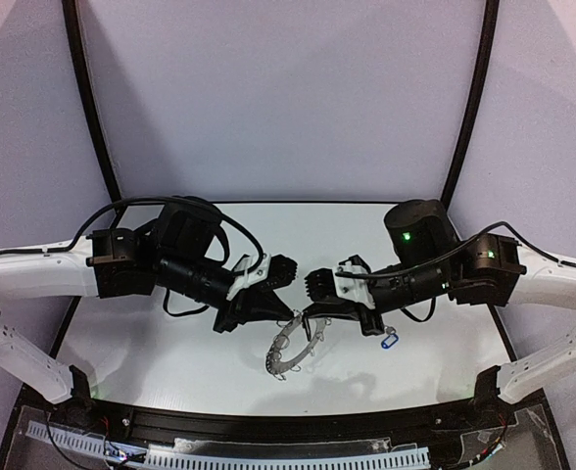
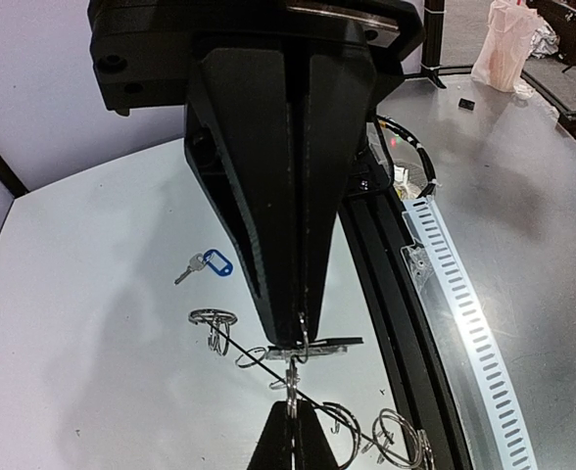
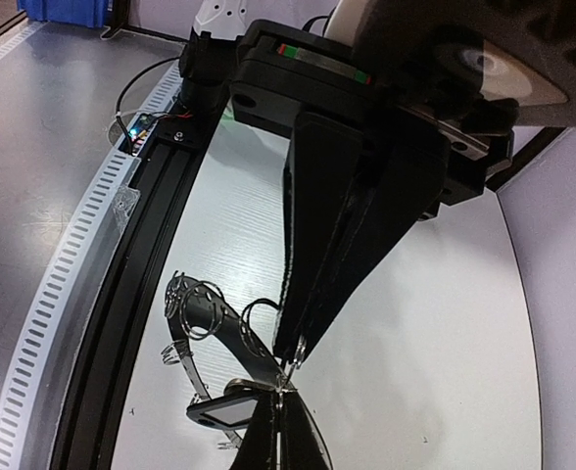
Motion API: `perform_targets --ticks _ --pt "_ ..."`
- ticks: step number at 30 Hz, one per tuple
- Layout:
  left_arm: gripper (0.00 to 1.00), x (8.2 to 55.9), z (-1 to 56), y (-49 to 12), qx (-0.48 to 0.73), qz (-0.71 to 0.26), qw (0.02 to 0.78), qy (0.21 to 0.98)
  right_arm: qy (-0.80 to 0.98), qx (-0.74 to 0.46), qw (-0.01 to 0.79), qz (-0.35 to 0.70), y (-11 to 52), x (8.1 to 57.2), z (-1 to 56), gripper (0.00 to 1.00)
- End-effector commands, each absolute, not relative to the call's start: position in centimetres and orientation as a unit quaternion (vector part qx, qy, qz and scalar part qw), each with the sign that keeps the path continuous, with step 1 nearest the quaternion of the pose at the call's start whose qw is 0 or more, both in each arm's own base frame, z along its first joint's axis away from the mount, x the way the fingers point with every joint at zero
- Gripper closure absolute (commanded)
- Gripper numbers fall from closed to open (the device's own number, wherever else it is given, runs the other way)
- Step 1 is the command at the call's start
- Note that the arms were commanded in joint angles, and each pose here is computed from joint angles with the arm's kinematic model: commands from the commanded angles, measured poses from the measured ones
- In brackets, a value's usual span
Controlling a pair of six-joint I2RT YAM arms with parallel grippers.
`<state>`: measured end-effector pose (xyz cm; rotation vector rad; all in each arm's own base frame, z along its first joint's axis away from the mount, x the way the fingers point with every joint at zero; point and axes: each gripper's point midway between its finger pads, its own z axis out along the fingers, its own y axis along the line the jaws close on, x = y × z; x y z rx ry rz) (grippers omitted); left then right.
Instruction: Put the keys on the keyring
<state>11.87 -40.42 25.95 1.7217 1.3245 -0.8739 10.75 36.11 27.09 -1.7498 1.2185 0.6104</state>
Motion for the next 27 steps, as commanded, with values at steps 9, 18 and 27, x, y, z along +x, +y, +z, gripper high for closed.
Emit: perform_targets --ticks 9,18,27 --pt "0.99 11.4 27.3 -40.4 0.678 -0.354 0.402 0.503 0.503 -0.688 0.468 0.234 35.4 11.1 28.4 1.0" --pt "0.99 11.4 27.2 -40.4 0.677 -0.356 0.401 0.504 0.499 -0.7 0.451 0.239 36.2 11.0 27.5 1.0" --pt "0.99 11.3 27.1 -40.4 0.678 -0.356 0.4 0.504 0.486 -0.706 0.45 0.252 36.7 10.5 27.6 1.0"
